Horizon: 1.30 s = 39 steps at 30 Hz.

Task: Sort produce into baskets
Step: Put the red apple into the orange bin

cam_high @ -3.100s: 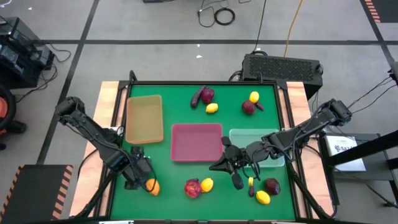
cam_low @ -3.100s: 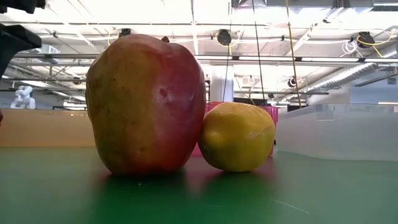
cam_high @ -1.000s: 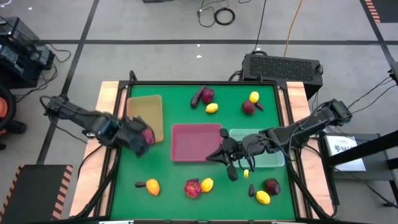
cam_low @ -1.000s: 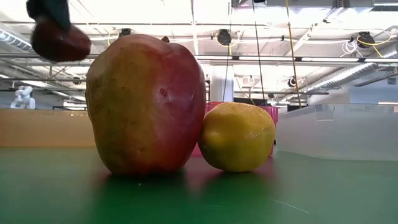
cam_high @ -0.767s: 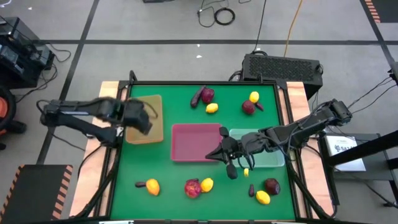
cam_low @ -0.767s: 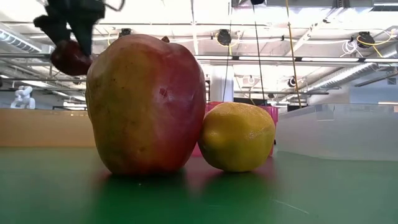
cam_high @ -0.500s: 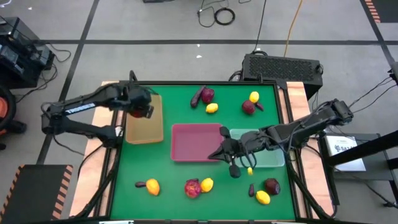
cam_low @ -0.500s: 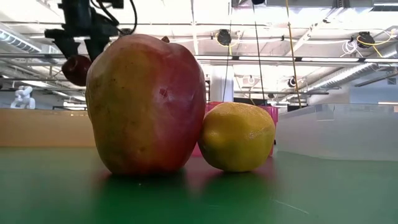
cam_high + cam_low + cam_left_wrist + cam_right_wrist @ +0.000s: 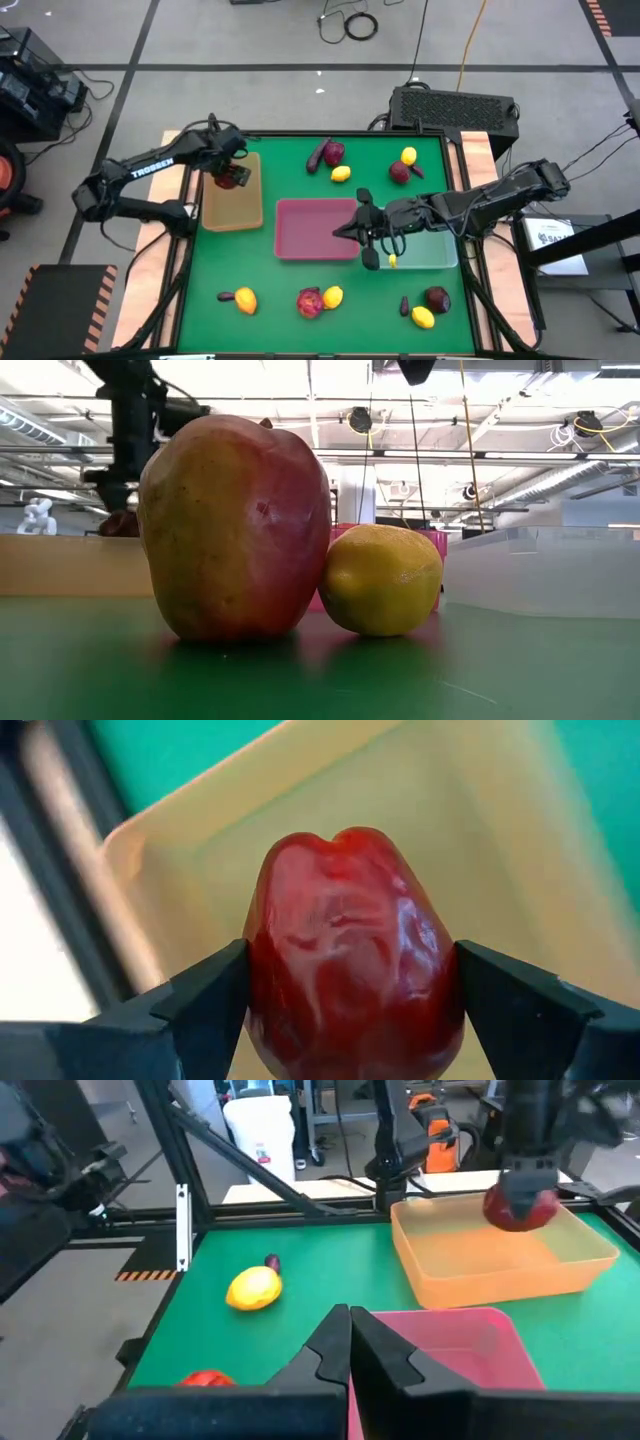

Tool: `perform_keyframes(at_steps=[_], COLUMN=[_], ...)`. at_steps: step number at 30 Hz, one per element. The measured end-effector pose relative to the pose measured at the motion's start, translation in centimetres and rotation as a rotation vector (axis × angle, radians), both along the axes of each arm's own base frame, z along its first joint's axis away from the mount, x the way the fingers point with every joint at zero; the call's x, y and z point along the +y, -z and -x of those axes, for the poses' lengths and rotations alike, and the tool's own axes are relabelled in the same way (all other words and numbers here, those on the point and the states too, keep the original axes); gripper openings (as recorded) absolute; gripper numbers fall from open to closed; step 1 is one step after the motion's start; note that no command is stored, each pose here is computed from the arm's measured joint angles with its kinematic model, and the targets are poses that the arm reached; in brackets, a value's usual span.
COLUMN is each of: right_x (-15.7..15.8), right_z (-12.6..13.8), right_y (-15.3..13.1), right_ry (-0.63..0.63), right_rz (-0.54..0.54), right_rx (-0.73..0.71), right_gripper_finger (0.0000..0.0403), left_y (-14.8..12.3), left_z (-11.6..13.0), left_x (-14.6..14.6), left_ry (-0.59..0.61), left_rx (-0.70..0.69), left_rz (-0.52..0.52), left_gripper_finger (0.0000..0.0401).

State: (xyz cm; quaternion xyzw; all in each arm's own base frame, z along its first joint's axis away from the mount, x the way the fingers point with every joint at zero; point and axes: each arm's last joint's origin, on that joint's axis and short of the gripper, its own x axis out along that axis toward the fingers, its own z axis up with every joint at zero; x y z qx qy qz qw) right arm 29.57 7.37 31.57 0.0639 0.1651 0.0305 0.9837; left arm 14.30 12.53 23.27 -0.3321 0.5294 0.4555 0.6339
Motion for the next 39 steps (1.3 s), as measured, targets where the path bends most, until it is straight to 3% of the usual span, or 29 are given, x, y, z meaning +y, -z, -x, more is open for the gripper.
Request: perform_keyframes(at_steps=[7,11,16,25,31,35,39], right_x=[-0.3,-0.3,-0.2,-0.2,-0.2,-0.2,-0.2], right_z=[-0.1,-0.1,-0.1,-0.1,-0.1,0.0,0.0], right_y=[-0.1,0.0,0.0,0.0,0.0,0.1,0.1], right_ry=[0.037,0.049,0.054,0.048,0.045,0.045,0.045], right_rz=[-0.016,-0.045,-0.065,-0.067,-0.065,-0.063,-0.062], right_rx=[-0.007,-0.005,-0.004,-0.002,0.005,0.008,0.010], right_gripper_finger=[0.0000,0.0000,0.0000,0.0000,0.0000,0.0000,0.0000], left_y=[2.7,3.4,3.5,2.2,-1.0,-2.2,-2.9], left_z=[0.4,0.5,0.5,0.1,-1.0,-2.8,-5.5], left_x=[-0.1,0.0,-0.1,0.2,0.1,-1.7,-4.8], left_ry=[-0.009,0.005,0.041,0.055,0.067,0.188,0.407], left_rx=[0.024,0.025,0.034,-0.004,-0.142,-0.311,-0.475], left_rz=[-0.029,-0.053,-0.052,-0.065,-0.134,-0.101,-0.051], left_gripper_finger=[0.0325,0.0347,0.0379,0.0384,0.0384,0.0384,0.0384])
